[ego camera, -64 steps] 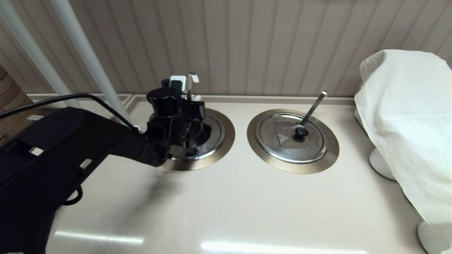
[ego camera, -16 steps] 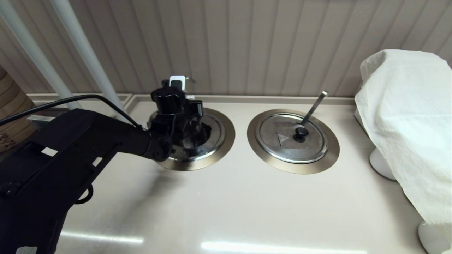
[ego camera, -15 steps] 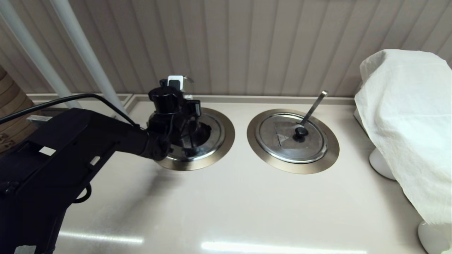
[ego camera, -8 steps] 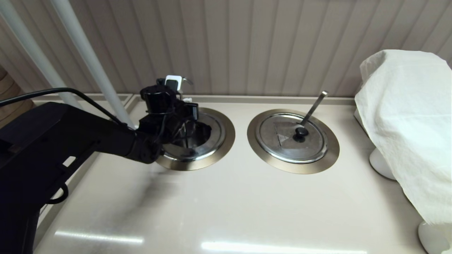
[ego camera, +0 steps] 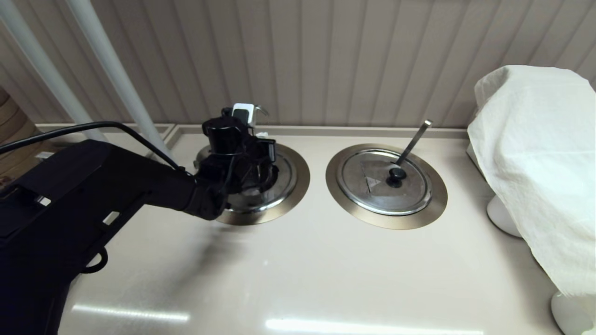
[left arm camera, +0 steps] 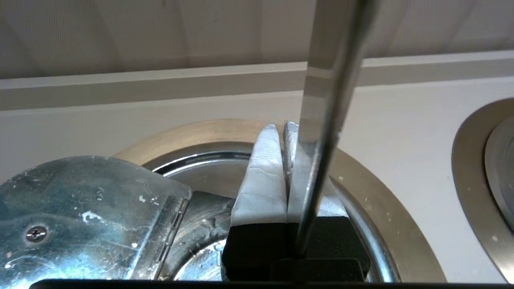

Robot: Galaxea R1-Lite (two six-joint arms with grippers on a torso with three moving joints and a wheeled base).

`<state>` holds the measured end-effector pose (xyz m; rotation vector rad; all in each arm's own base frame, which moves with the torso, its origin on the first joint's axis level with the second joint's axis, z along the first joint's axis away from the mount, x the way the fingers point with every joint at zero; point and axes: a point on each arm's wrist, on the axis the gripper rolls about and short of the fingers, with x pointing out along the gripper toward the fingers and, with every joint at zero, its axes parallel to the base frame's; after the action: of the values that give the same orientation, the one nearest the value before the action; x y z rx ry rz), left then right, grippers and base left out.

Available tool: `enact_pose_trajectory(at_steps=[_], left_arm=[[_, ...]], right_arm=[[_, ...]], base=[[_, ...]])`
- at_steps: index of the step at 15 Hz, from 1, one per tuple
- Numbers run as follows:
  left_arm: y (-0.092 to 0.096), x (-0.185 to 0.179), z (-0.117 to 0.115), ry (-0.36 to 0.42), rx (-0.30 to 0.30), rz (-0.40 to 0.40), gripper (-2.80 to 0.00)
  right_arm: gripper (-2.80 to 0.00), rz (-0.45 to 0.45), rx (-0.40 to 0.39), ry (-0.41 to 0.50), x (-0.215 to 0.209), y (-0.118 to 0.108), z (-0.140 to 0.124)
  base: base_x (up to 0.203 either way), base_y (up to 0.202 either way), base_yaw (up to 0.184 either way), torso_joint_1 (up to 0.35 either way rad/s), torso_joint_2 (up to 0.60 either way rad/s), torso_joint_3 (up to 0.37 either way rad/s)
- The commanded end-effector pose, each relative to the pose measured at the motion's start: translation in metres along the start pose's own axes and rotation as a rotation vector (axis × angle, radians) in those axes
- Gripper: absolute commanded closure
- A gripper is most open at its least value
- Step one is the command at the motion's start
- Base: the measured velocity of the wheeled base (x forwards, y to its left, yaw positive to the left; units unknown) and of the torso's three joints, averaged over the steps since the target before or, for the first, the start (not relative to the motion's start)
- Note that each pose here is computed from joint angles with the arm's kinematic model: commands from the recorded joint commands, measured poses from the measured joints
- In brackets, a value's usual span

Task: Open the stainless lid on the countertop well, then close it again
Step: Stir with a spoon

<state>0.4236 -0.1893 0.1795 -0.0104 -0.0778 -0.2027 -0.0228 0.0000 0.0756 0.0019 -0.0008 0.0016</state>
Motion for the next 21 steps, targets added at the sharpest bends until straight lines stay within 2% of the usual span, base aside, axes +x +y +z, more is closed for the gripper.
enact_pose_trajectory(at_steps=[1, 4, 5, 8, 13, 15, 19, 21], left_arm=[[-0.003, 0.008, -0.004, -0.013, -0.034, 0.002, 0.00], [-0.002, 0.015, -0.006, -0.025, -0.050, 0.018, 0.00], [0.005, 0.017, -0.004, -0.030, -0.048, 0.033, 0.00], [0.026, 0.020, -0.004, -0.016, -0.019, 0.081, 0.00], [0.041, 0.008, 0.000, 0.012, 0.050, 0.095, 0.00], [0.034, 0.004, -0.003, 0.031, 0.055, 0.070, 0.00], [0.017, 0.011, -0.009, 0.013, 0.043, 0.047, 0.00], [0.016, 0.014, -0.015, 0.018, 0.043, 0.045, 0.00]], right_arm=[[-2.80, 0.000, 0.000, -0.001, 0.000, 0.000, 0.000], [-2.80, 0.000, 0.000, -0.001, 0.000, 0.000, 0.000], [-2.80, 0.000, 0.001, -0.001, 0.000, 0.000, 0.000], [-2.80, 0.001, 0.001, 0.001, 0.000, 0.000, 0.000], [-2.80, 0.000, 0.001, -0.001, 0.000, 0.000, 0.000], [-2.80, 0.000, 0.000, -0.001, 0.000, 0.000, 0.000], [-2.80, 0.000, 0.000, -0.001, 0.000, 0.000, 0.000], [-2.80, 0.000, 0.001, -0.001, 0.000, 0.000, 0.000]], base=[[0.000, 0.000, 0.000, 0.000, 0.00, 0.000], [0.000, 0.000, 0.000, 0.000, 0.00, 0.000], [0.000, 0.000, 0.000, 0.000, 0.00, 0.000], [0.000, 0.000, 0.000, 0.000, 0.00, 0.000], [0.000, 0.000, 0.000, 0.000, 0.00, 0.000], [0.000, 0.000, 0.000, 0.000, 0.00, 0.000], [0.000, 0.000, 0.000, 0.000, 0.00, 0.000], [0.000, 0.000, 0.000, 0.000, 0.00, 0.000]])
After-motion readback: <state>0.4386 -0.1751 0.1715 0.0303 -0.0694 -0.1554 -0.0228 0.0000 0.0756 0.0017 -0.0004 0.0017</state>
